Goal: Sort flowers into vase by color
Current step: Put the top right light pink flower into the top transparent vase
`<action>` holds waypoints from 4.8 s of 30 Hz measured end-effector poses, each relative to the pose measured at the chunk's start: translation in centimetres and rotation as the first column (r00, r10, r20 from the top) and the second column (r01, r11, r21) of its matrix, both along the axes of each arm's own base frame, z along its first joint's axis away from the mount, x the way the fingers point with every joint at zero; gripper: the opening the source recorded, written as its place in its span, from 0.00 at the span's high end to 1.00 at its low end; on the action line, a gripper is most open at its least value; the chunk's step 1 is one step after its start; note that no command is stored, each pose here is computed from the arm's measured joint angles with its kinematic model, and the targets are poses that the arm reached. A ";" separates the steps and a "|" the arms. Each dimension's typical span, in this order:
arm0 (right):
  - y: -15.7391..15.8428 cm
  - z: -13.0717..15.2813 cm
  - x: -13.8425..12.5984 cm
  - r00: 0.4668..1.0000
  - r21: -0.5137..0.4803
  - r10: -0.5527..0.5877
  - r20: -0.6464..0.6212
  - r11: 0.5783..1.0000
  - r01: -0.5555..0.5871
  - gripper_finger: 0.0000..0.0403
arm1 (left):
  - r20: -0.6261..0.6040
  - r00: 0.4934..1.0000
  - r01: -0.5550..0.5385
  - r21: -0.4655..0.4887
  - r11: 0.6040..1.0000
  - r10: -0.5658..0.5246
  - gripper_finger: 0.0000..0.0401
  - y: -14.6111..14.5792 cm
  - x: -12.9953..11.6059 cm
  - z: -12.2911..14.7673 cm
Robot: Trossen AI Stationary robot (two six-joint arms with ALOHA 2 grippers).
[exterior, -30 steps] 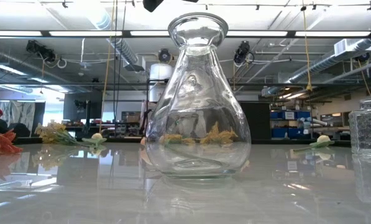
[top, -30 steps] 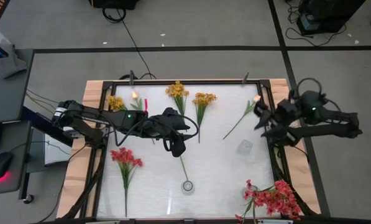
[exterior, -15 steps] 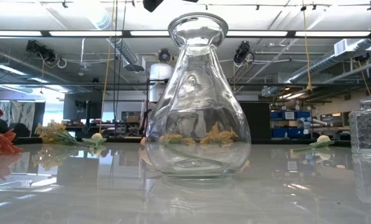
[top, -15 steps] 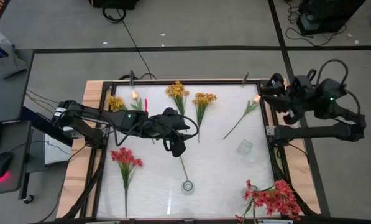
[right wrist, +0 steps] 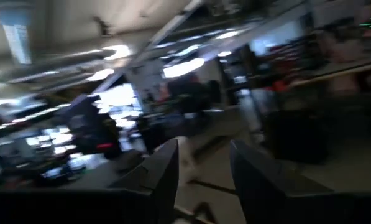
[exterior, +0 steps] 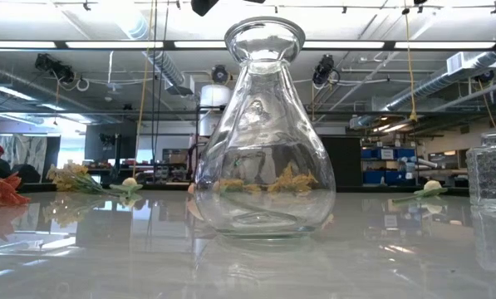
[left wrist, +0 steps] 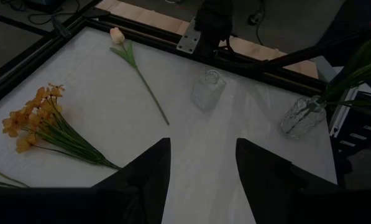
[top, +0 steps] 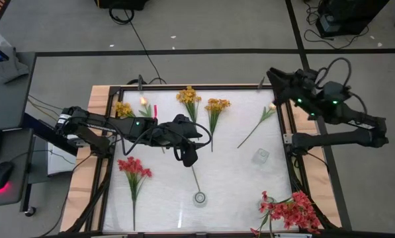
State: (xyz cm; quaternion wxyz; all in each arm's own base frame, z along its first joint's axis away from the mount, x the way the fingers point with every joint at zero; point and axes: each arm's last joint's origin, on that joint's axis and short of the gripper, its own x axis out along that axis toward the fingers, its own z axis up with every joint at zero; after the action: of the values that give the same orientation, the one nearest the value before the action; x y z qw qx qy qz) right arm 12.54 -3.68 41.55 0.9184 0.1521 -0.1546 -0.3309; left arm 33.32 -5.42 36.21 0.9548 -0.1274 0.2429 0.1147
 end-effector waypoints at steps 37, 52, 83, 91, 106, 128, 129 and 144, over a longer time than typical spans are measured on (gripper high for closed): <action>-10.6 3.7 7.7 0.820 0.406 -0.322 -0.473 0.746 0.528 0.62 | -0.020 0.998 0.054 0.095 0.994 -0.052 0.53 0.1 0.0 0.0; -12.0 -0.7 8.3 0.754 0.712 0.097 -0.649 0.427 0.558 0.62 | -0.020 0.999 0.051 0.091 0.995 -0.050 0.53 0.1 0.0 0.0; -7.9 -3.2 6.5 0.693 0.706 0.150 -0.705 0.247 0.664 0.62 | -0.018 0.999 0.050 0.088 0.995 -0.048 0.53 0.1 0.0 0.0; -5.2 -7.6 4.5 0.708 0.721 0.134 -0.693 0.114 0.684 0.62 | -0.022 0.999 0.050 0.088 0.995 -0.048 0.53 0.1 0.0 0.0; -2.7 -15.9 7.1 0.794 0.792 -0.101 -0.600 -0.211 0.572 0.62 | -0.019 0.999 0.050 0.088 0.995 -0.048 0.53 0.1 0.0 0.0; -4.0 -22.2 4.6 0.656 0.757 -0.390 -0.646 -0.432 0.490 0.62 | -0.020 0.999 0.051 0.091 0.995 -0.050 0.53 0.1 0.0 0.0; -4.1 -22.6 4.6 0.662 0.763 -0.391 -0.639 -0.431 0.482 0.62 | -0.020 0.999 0.051 0.091 0.995 -0.050 0.53 0.1 0.0 0.0; -5.9 -25.6 2.7 0.671 0.751 -0.344 -0.657 -0.374 0.544 0.62 | -0.020 0.999 0.051 0.091 0.995 -0.050 0.53 0.1 0.0 0.0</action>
State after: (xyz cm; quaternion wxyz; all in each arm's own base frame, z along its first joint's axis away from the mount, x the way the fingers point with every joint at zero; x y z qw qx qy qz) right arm 15.21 -9.63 15.94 0.2780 0.6668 0.1569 -0.6734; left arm 33.34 -5.36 36.20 0.9600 -0.0765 0.2489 0.1027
